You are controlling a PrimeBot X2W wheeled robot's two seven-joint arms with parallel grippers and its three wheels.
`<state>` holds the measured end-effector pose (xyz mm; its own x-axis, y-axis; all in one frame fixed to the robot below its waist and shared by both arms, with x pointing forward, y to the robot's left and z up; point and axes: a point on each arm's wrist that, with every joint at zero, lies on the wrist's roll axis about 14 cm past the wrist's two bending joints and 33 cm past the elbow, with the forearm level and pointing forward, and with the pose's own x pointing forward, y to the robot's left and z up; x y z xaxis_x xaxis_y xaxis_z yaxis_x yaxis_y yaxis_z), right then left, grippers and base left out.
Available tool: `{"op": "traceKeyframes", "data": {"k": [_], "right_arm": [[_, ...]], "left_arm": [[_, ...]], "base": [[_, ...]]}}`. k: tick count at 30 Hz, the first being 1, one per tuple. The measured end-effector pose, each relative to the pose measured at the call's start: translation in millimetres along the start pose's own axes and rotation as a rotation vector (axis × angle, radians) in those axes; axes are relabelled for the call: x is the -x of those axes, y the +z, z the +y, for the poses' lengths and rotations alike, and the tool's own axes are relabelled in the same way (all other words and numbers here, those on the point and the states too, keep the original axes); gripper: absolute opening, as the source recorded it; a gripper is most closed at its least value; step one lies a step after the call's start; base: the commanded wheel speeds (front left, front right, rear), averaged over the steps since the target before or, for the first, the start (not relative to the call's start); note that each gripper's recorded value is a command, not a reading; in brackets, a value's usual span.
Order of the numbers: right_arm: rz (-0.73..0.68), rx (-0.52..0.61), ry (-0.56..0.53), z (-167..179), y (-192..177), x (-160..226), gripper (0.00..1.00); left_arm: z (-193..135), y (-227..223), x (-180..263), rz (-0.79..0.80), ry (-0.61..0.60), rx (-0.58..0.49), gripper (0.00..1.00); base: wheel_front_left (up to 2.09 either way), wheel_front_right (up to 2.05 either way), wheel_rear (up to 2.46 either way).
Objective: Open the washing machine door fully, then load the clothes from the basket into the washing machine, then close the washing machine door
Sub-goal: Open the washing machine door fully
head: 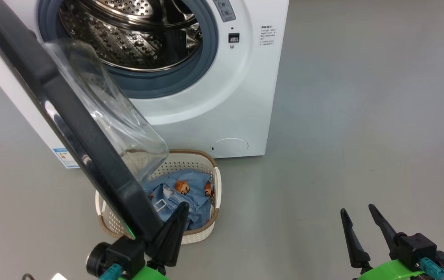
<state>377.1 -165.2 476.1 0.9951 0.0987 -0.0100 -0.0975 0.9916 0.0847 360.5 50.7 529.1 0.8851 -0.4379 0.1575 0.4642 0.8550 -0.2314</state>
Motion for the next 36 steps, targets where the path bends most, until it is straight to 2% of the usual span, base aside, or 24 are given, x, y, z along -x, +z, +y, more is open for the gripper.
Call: {"op": "traceKeyframes", "data": {"k": [21, 36], "right_arm": [[0.007, -0.011, 0.038, 13, -2, -7, 1.0], [0.007, -0.022, 0.065, 22, -3, -11, 1.0]], "left_arm": [[30, 6, 13, -0.026, 0.13, 0.018, 0.0], [44, 8, 25, -0.034, 0.198, -0.008, 0.0]], "base": [[0.0, 0.0, 0.0], [0.0, 0.0, 0.0]]}}
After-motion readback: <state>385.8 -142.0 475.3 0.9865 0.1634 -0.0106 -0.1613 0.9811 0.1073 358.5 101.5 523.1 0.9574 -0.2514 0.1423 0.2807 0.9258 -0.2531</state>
